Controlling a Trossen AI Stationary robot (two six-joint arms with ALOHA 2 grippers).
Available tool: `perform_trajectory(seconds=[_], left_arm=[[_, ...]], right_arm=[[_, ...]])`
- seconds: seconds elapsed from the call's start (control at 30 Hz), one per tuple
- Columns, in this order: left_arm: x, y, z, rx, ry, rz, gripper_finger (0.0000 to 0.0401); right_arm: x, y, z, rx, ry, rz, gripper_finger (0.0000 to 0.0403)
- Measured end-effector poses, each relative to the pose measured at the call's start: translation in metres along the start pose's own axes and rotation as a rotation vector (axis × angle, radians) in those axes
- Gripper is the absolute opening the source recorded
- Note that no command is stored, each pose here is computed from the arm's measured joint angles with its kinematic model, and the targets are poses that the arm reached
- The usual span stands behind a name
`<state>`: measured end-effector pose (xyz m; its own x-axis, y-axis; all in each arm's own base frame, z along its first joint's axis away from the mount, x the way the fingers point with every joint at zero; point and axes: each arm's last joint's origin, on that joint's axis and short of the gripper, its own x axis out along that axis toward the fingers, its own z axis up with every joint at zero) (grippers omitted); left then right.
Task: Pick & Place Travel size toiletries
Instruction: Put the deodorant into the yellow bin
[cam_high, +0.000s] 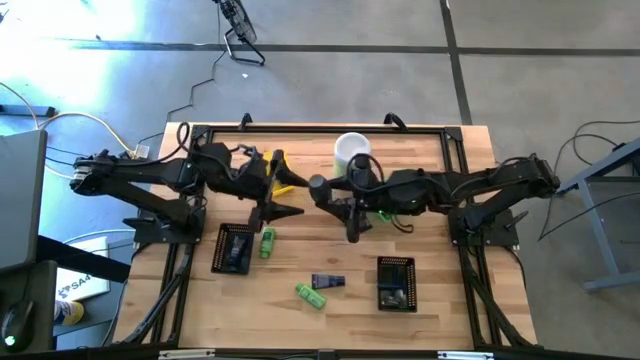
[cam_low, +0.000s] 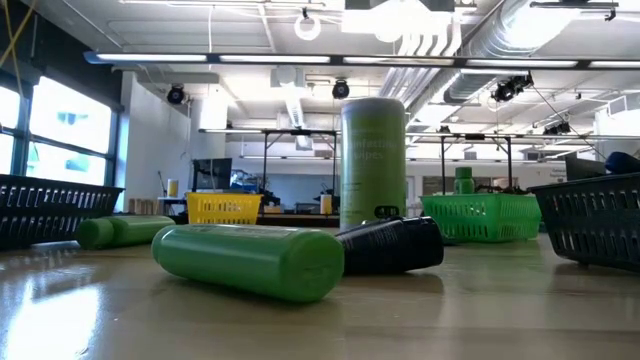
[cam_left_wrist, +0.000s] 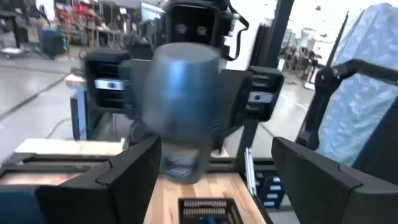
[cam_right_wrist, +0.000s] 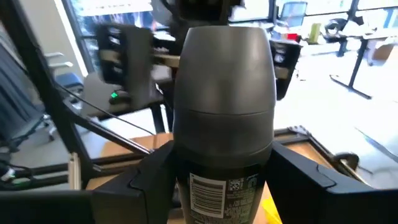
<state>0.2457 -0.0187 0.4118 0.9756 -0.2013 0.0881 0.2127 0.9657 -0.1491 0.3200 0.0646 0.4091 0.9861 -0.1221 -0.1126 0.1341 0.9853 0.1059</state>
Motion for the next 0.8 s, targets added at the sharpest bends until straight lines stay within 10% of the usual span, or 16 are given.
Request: perform_trajectory(seconds=[0.8], left_arm=[[0.019, 0.005, -0.006, -0.022, -0.044, 0.041, 0.0301]], right_arm=[[0.018, 0.005, -0.013, -0.004, 0.026, 0.018, 0.0210]])
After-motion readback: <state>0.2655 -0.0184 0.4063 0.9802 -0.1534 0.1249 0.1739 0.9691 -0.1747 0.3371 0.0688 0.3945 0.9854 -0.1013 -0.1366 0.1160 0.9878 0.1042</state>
